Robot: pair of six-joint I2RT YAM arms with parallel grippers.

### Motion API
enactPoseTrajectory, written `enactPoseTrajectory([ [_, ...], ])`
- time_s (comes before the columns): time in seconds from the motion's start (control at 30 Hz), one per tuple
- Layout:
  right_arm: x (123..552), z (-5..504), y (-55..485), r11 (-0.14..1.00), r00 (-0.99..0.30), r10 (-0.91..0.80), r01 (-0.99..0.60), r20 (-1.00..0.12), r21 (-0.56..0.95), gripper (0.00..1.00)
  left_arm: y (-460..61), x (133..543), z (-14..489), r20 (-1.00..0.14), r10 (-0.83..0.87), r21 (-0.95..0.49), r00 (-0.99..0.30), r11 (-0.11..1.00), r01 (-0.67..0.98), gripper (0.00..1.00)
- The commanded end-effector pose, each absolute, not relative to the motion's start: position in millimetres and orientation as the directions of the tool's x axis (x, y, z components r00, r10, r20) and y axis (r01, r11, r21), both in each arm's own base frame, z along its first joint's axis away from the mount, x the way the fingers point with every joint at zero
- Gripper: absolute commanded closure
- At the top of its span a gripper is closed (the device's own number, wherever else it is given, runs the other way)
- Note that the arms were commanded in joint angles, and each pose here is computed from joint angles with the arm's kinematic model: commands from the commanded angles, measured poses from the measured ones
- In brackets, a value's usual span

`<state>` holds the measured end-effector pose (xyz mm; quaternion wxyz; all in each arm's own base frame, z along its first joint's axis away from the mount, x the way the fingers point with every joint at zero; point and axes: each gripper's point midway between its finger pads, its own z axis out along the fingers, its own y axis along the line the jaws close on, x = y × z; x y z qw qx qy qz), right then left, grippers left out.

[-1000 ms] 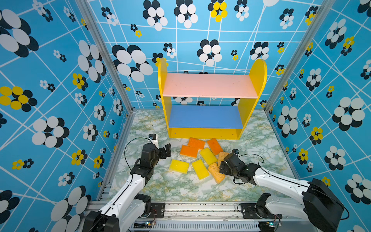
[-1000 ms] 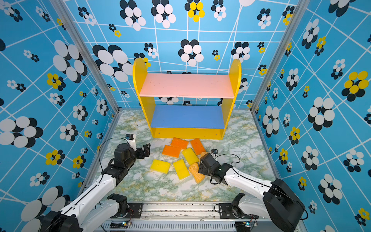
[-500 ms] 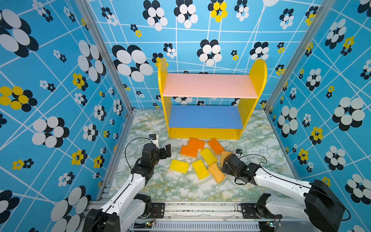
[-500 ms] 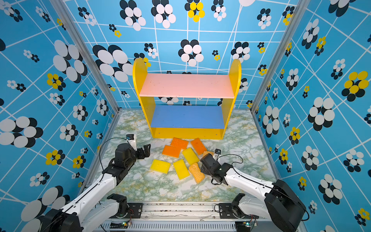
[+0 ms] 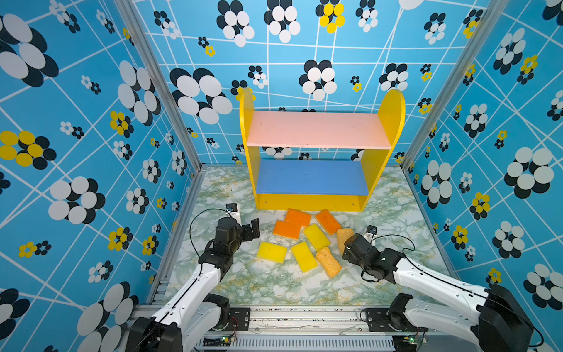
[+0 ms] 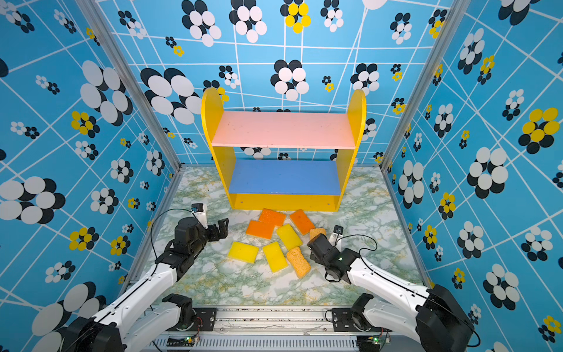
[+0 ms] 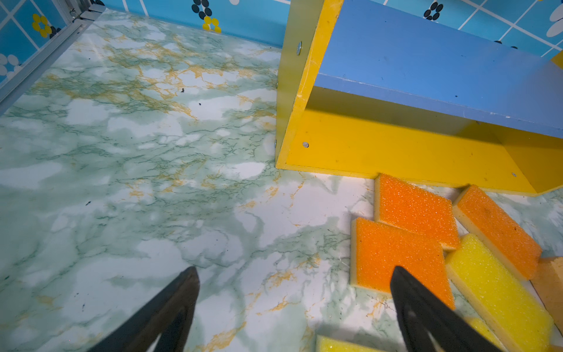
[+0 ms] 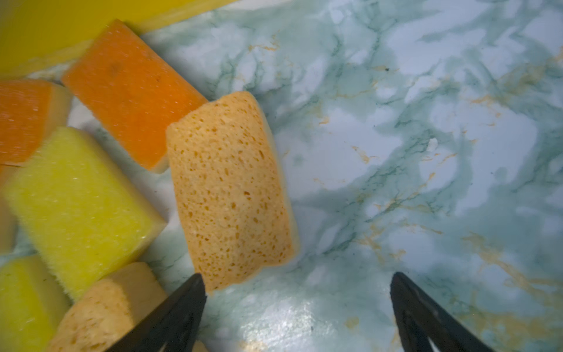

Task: Arrange cleaning sponges on a shelf
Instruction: Move the cleaning sponge to the center of the table, then move the cleaning sponge from the bottom-center of the table.

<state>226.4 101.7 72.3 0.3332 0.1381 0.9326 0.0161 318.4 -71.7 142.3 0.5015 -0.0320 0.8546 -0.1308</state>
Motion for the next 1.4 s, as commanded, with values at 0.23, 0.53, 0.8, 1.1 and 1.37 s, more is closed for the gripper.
enactPoseTrajectory([
  [0.23, 237.1, 114.5, 182.4, 0.911, -0.707, 0.129, -0.192, -0.695, 0.364, 0.02, -75.3, 321.4, 154.9, -0.864, -0.195, -0.268, -0.464, 0.959, 0.097, 0.01],
  [0.53, 235.4, 110.4, 267.7, 0.728, -0.789, 0.040, -0.397, -0.614, 0.559, 0.02, -80.7, 326.8, 151.8, -0.854, -0.194, -0.279, -0.483, 0.954, 0.109, 0.01],
  [0.8, 224.3, 110.6, 292.8, 0.669, -0.796, -0.030, -0.465, -0.604, 0.580, 0.02, -78.7, 326.4, 155.7, -0.862, -0.192, -0.271, -0.469, 0.956, 0.108, 0.01],
  [1.1, 202.4, 100.8, 298.2, 0.639, -0.843, -0.101, -0.463, -0.529, 0.614, 0.02, -78.1, 326.4, 153.5, -0.861, -0.191, -0.270, -0.472, 0.957, 0.104, 0.01],
  [1.37, 195.9, 56.2, 272.3, 0.763, -0.904, -0.098, -0.337, -0.417, 0.551, 0.01, -80.2, 328.8, 153.5, -0.858, -0.190, -0.273, -0.476, 0.956, 0.110, 0.01],
])
